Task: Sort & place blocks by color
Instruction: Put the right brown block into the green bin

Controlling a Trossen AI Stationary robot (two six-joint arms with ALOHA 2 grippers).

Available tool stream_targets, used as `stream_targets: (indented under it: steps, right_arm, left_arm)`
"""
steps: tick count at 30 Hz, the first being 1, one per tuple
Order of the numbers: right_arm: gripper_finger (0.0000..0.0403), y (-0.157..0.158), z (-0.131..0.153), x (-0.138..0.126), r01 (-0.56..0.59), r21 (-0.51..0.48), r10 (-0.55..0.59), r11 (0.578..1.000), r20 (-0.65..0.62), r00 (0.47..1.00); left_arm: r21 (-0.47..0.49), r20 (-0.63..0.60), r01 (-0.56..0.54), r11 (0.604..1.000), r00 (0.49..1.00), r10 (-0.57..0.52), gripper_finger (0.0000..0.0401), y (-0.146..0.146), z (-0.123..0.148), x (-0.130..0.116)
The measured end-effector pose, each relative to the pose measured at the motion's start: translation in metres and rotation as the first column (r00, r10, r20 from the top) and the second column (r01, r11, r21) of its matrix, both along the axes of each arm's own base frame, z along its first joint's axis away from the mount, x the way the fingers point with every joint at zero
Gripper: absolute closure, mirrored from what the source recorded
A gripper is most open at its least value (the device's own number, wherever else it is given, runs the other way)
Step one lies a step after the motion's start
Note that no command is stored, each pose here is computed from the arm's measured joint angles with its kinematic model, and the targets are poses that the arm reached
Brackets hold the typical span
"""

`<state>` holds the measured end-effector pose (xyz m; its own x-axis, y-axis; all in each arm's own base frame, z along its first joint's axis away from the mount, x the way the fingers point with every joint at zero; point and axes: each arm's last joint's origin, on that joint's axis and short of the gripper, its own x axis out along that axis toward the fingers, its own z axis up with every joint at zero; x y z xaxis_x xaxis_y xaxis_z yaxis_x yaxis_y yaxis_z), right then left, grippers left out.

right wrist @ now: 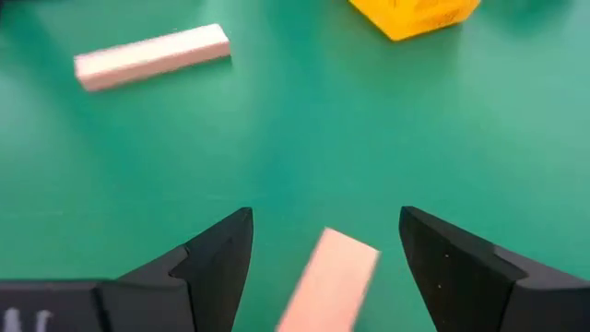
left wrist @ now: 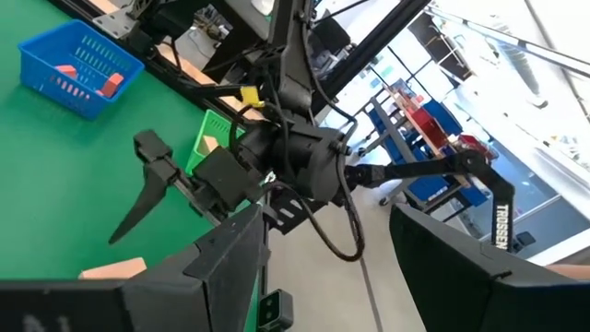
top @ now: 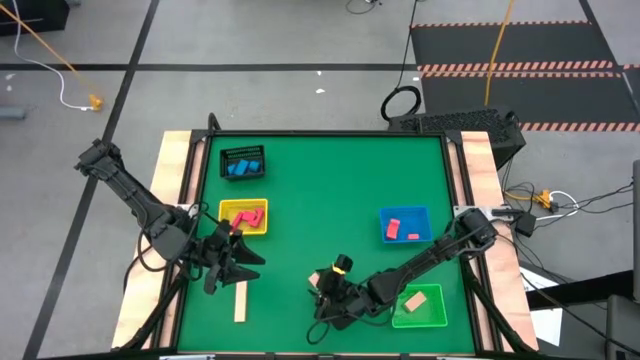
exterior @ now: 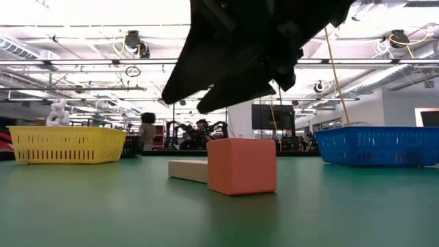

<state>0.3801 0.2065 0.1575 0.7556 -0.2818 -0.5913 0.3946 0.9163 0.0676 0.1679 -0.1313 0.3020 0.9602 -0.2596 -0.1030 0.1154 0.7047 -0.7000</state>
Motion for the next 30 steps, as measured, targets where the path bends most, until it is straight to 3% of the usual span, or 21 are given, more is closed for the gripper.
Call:
stream_targets:
  steps: [5, 19, 23, 29, 30]
  right_arm:
    - [0.0140, -0.002, -0.009, 0.003, 0.025, 0.082, -0.023, 0.996, -0.021, 1.000]
    - [0.0149, -0.007, -0.047, 0.004, 0.076, 0.063, -0.068, 0.995, -0.124, 0.990]
    - [0.0185, -0.006, -0.056, 0.004, 0.104, 0.102, -0.090, 0.989, -0.138, 0.986]
    - [0.0287, -0.006, -0.056, 0.003, 0.146, 0.149, -0.125, 0.978, -0.139, 0.982]
    - [0.0290, -0.006, -0.055, 0.003, 0.145, 0.153, -0.124, 0.978, -0.138, 0.983]
  left_arm:
    - [0.012, 0.003, 0.001, 1.000, 1.000, -0.001, 0.0162, 0.000, 0.000, 0.000]
    - [0.029, -0.008, -0.016, 0.999, 1.000, 0.016, 0.0162, 0.001, -0.002, 0.000]
    - [0.031, -0.010, -0.022, 0.999, 1.000, 0.023, 0.0162, 0.001, -0.002, 0.000]
    - [0.043, -0.012, -0.043, 0.998, 0.999, 0.044, 0.0162, 0.002, -0.003, 0.000]
    - [0.046, -0.011, -0.045, 0.998, 0.999, 0.046, 0.0162, 0.002, -0.003, 0.001]
